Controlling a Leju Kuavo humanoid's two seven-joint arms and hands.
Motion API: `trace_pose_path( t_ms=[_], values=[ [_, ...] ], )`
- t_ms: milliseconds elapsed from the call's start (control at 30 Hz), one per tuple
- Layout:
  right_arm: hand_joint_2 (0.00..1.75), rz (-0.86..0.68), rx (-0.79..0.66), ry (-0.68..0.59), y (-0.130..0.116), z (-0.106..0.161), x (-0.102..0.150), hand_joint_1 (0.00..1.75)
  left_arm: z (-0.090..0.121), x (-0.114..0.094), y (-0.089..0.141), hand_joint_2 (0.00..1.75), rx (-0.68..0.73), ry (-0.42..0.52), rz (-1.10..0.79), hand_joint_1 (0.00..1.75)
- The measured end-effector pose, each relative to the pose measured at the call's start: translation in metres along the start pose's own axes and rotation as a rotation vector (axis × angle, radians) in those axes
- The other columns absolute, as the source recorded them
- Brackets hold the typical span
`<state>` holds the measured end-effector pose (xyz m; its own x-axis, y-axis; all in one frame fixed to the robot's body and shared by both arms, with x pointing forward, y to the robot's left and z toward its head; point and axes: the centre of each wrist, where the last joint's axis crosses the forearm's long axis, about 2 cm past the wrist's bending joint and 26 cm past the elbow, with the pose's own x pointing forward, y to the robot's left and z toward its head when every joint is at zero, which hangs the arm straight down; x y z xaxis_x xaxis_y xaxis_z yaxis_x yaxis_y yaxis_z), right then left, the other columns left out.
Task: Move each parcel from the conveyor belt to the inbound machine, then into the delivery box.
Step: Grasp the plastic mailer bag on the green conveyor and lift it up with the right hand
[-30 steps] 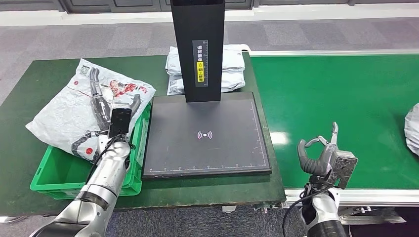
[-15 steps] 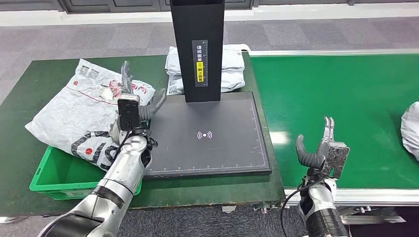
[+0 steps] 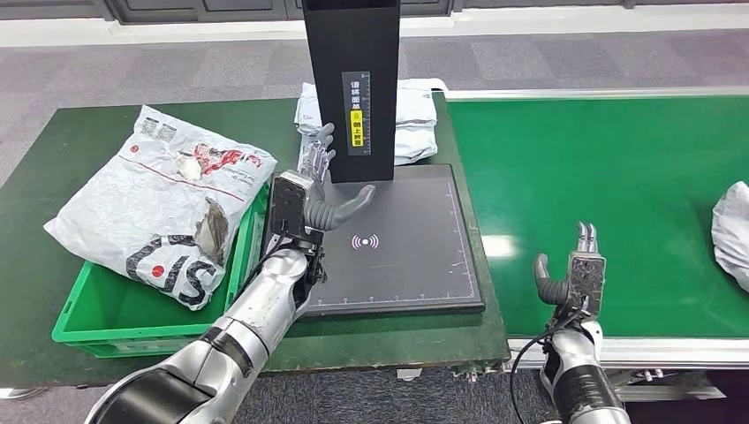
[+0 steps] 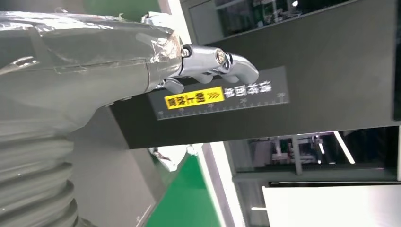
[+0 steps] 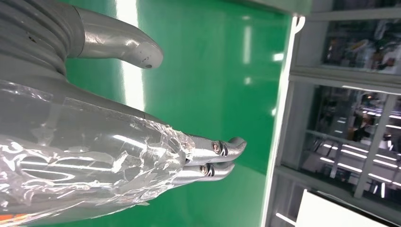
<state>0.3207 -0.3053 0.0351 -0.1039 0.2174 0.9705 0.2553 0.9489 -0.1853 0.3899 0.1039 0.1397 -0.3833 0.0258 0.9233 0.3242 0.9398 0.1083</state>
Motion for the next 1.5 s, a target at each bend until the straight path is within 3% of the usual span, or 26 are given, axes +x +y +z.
trace_pose_path(
  t_ms=[400, 600, 700, 1200, 1500],
  values=[
    [1.75, 0.094, -0.012, 0.036, -0.008, 0.000, -0.010, 0.00, 0.010, -0.010, -0.003, 1.75, -0.022, 0.126, -0.045, 0.00],
    [1.75, 0.068, -0.003, 0.040, -0.009, -0.001, -0.013, 0.00, 0.017, -0.016, -0.004, 1.75, -0.069, 0.274, -0.056, 0.00],
    [1.75, 0.078, -0.004, 0.047, -0.010, -0.003, -0.013, 0.00, 0.020, -0.019, -0.004, 1.75, -0.084, 0.304, -0.068, 0.00],
    [1.75, 0.180, -0.031, 0.065, -0.011, -0.006, -0.014, 0.00, 0.021, -0.019, -0.004, 1.75, -0.014, 0.178, -0.113, 0.00],
    [1.75, 0.208, -0.040, 0.067, -0.013, -0.002, -0.018, 0.00, 0.027, -0.020, -0.019, 1.75, 0.022, 0.154, -0.120, 0.00]
  ],
)
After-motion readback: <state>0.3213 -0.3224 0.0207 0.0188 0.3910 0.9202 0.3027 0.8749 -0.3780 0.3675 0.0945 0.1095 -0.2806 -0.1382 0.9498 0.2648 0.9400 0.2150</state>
